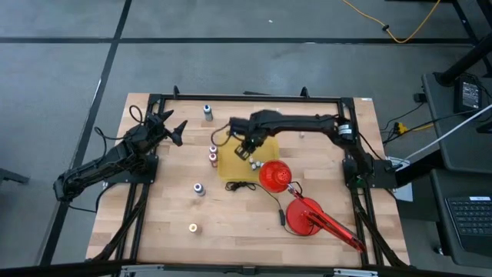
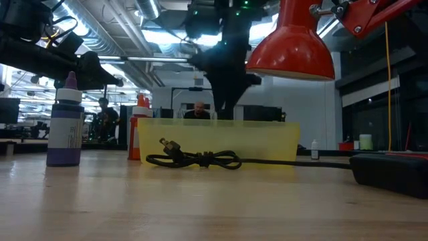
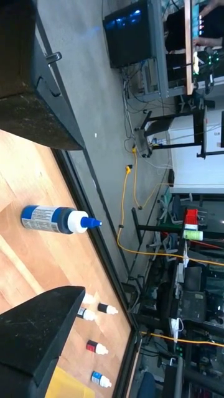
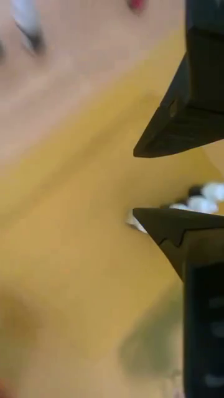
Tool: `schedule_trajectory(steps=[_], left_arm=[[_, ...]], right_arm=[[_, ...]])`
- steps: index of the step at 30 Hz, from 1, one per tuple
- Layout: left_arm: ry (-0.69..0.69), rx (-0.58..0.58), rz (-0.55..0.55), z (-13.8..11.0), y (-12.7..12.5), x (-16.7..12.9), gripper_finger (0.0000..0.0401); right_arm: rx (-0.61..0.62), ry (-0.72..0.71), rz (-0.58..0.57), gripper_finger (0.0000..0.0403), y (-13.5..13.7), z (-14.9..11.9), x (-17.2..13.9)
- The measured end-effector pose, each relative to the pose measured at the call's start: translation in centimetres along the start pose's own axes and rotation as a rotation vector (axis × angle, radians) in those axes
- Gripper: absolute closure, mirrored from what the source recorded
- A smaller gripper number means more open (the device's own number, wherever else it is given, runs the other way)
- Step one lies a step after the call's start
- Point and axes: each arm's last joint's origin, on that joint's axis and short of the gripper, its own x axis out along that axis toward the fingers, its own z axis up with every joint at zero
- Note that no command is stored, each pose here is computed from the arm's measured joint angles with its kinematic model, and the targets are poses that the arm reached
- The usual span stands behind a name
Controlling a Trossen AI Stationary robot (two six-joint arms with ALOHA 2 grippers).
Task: Pick & Place food coloring
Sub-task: Put the small pink food coloring bottle into the yellow container
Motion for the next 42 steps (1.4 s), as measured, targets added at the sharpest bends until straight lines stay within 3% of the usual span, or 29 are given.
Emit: schedule_trajectory(steps=[8, 14, 18, 30, 42], left_arm=[[0.0, 0.0, 0.0, 0.0, 0.0, 0.0, 0.0036], [0.0, 0.0, 0.0, 0.0, 0.0, 0.0, 0.0038], [0.0, 0.0, 0.0, 0.0, 0.0, 0.0, 0.0037], [0.0, 0.0, 0.0, 0.0, 0.0, 0.0, 0.0036], [0.0, 0.0, -0.001, 0.0, 0.0, 0.0, 0.0036]], right_arm=[[0.044, -0.152, -0.022, 0.0237, -4.4, 4.0, -2.5], [0.123, -0.187, -0.037, 0.0174, -7.7, 6.0, -1.4], [0.121, -0.221, -0.042, 0.0163, -9.1, 7.2, 0.0], [0.173, -0.159, -0.085, 0.0166, -11.5, 8.6, 5.5], [0.152, -0.05, -0.044, 0.0166, -11.2, 8.2, 9.8]])
